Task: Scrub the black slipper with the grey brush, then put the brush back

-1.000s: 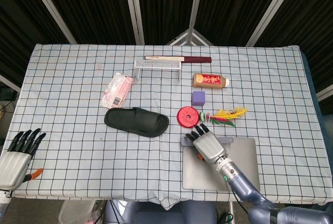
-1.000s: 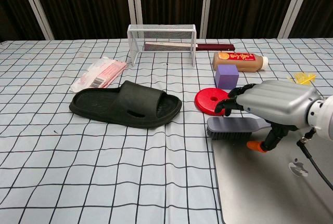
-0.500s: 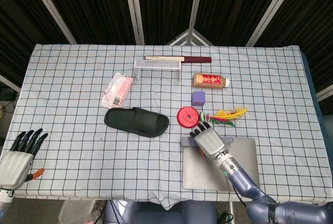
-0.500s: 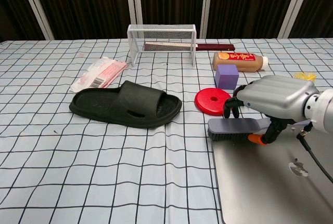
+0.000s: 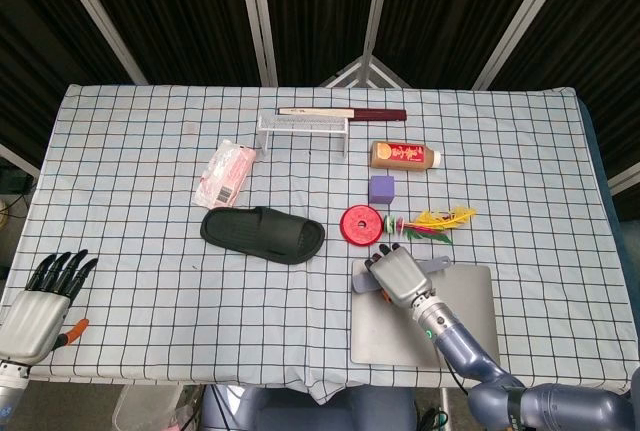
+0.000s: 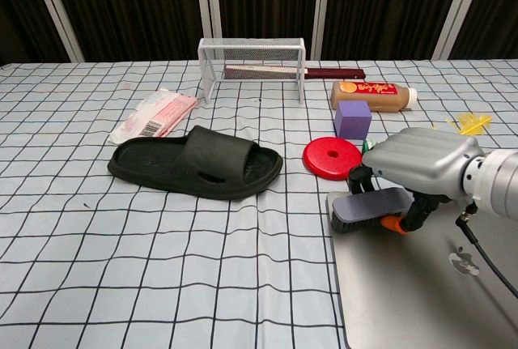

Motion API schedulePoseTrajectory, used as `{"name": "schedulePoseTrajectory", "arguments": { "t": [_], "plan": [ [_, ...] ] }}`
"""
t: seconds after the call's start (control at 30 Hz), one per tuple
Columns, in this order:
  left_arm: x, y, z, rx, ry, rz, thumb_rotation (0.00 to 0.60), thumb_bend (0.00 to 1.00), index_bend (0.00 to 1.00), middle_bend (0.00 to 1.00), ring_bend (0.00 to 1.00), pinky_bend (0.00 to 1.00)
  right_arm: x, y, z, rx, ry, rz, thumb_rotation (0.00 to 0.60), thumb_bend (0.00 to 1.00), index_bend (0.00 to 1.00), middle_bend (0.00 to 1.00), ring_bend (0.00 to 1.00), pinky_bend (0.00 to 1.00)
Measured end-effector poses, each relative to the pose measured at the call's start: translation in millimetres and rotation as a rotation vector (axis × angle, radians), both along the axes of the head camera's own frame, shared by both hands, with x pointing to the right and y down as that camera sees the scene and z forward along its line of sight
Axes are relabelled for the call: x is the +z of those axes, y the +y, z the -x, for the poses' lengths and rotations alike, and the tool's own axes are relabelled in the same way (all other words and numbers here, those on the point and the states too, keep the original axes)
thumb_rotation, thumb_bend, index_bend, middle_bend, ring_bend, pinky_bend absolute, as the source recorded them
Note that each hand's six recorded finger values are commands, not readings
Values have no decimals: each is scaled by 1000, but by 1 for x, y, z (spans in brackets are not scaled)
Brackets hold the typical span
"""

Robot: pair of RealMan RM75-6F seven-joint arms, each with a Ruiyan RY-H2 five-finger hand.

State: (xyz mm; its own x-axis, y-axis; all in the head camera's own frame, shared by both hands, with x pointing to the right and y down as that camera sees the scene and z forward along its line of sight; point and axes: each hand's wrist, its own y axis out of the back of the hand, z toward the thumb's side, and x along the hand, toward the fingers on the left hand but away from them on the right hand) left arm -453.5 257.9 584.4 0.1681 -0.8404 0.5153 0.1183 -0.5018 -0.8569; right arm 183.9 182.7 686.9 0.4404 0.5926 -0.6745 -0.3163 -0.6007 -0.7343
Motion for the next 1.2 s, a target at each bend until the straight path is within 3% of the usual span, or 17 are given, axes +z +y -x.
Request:
{"name": "schedulePoseTrajectory", "arguments": {
  "t": [0.53, 0.63, 0.7, 0.9, 1.2],
  "plan": [
    [1, 3, -4, 17, -1, 5, 600, 457, 0, 0, 0, 0, -11, -1, 2, -1, -15, -37, 600, 442, 482, 477, 354, 491],
    [2, 3, -5, 20, 0, 10, 600, 457, 0, 0, 0, 0, -11, -1, 2, -1, -14, -40, 600, 442, 546, 528, 406, 530],
    [2, 3, -5, 21, 0, 11, 600, 457, 0, 0, 0, 0, -11, -1, 2, 2, -17, -42, 600, 443, 648, 609, 477, 585],
    [4, 4, -7, 28, -1, 18, 600, 457, 0, 0, 0, 0, -13, -2, 4, 8, -33, -67, 600, 457, 828, 751, 605, 692],
    [13, 6, -12, 49, -6, 50, 600, 469, 0, 0, 0, 0, -17, -5, 4, -38, -39, -175, 600, 520, 882, 799, 651, 724]
  ]
}}
